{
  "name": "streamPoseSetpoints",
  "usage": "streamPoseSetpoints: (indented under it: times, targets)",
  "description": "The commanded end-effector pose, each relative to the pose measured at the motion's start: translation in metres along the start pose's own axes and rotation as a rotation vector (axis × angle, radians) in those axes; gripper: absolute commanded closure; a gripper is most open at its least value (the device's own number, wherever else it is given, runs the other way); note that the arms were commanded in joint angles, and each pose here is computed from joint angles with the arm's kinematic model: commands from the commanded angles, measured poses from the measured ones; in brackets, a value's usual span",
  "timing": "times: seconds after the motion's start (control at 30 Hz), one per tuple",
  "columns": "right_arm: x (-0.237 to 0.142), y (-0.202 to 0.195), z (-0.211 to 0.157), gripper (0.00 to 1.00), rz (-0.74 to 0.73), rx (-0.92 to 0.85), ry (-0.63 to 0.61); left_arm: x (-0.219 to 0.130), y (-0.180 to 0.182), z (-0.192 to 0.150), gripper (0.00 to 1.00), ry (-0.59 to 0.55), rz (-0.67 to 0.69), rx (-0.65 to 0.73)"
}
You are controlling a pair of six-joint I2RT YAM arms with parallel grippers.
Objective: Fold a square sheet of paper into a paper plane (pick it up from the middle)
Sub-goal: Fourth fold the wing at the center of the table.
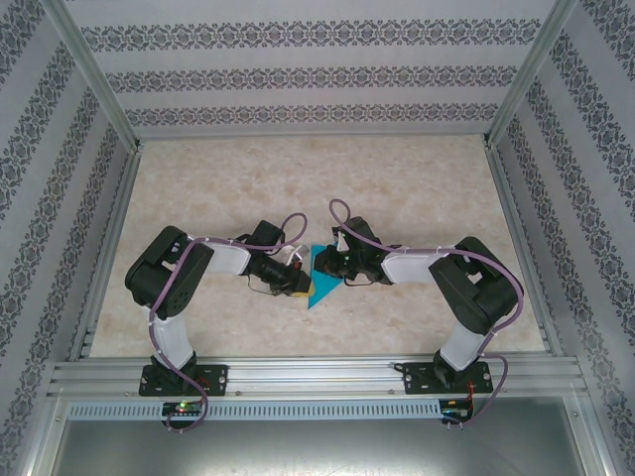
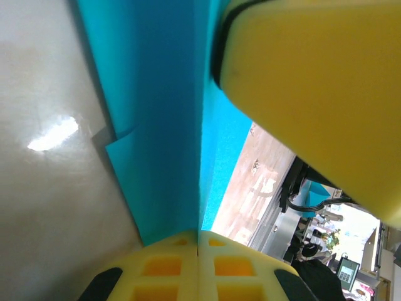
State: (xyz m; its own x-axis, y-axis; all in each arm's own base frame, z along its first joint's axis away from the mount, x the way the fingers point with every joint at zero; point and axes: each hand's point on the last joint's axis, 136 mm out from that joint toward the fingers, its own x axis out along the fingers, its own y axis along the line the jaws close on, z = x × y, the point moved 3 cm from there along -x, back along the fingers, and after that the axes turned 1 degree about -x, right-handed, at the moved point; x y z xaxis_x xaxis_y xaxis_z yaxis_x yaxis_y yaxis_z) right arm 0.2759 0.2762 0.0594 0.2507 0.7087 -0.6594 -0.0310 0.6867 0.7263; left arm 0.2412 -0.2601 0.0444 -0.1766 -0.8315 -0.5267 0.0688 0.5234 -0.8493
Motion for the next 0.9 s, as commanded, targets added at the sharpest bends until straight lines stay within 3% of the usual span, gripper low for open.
streamPoseSetpoints:
  times: [0.0, 0.37, 0.47, 0.63, 0.87]
  targets:
    - [0.004, 0.003, -0.004, 0.87, 0.017, -0.011, 0.012, -0.001, 0.003, 0.004, 0.95, 0.009, -0.014, -0.026]
    - [0.012, -0.030, -0.012, 0.89, -0.134, 0.031, 0.031, -0.002, 0.005, 0.004, 0.94, 0.009, -0.011, -0.032]
    - [0.013, -0.033, -0.014, 0.89, -0.139, 0.033, 0.038, -0.002, 0.005, 0.004, 0.85, 0.006, -0.006, -0.030]
    - [0.013, -0.028, -0.012, 0.89, -0.120, 0.025, 0.040, -0.007, 0.006, -0.003, 0.80, 0.002, 0.035, -0.029]
    - [0.013, -0.028, -0.013, 0.89, -0.124, 0.030, 0.042, -0.006, 0.014, -0.009, 0.93, -0.013, 0.054, -0.061]
